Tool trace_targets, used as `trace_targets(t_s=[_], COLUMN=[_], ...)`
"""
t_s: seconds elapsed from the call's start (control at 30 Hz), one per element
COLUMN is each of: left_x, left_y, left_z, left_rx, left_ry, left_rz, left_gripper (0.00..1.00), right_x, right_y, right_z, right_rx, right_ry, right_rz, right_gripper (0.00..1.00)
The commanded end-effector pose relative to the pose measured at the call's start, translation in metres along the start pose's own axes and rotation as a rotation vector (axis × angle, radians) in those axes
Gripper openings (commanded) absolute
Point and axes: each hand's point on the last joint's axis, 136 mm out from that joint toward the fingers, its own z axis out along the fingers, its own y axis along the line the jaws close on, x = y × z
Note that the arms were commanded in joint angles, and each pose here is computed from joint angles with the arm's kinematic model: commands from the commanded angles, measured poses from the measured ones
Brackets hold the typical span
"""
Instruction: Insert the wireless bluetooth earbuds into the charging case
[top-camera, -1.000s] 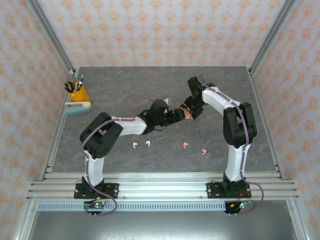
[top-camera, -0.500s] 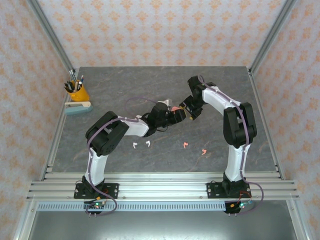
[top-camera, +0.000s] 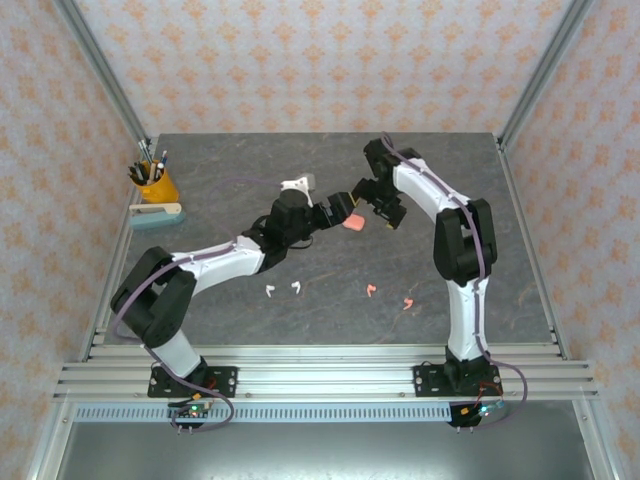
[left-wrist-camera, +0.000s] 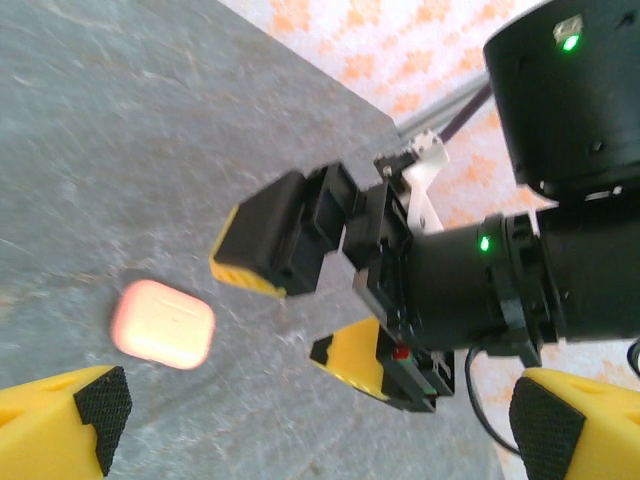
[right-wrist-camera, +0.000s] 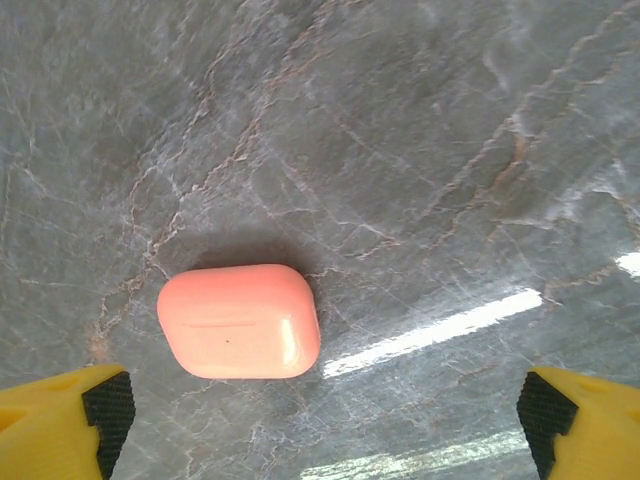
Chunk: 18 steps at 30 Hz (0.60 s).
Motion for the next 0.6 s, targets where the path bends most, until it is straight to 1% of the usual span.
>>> trace_targets(t_s=[0.0,0.13,0.27,0.57], left_x=[-0.002,-0.012,-0.018,-0.023], left_y=[0.040,0.057,0.069,0.076], left_z=[-0.008,-0.016,-0.022,-0.031], left_rx=[-0.164,-0.194,-0.217,-0.225], left_ry=[0.000,-0.026,-0.038,-0.050], left_rz=[0.015,-0.030,-0.052,-0.065], left_gripper=[1.00,1.00,1.00,1.00], right_x=[0.010,0.017,0.023,0.029], right_y=[-0.008,0.002,0.012,0.022], right_z=[0.002,0.008,0.016,0.035], right_rx=[0.128,0.172,0.169,0.196], right_ry=[0.013,0.034,0.050,0.072], right_rz=[-0.111,-0.158,-0.158,-0.192], right_gripper=[1.00,0.97,0.94,0.92])
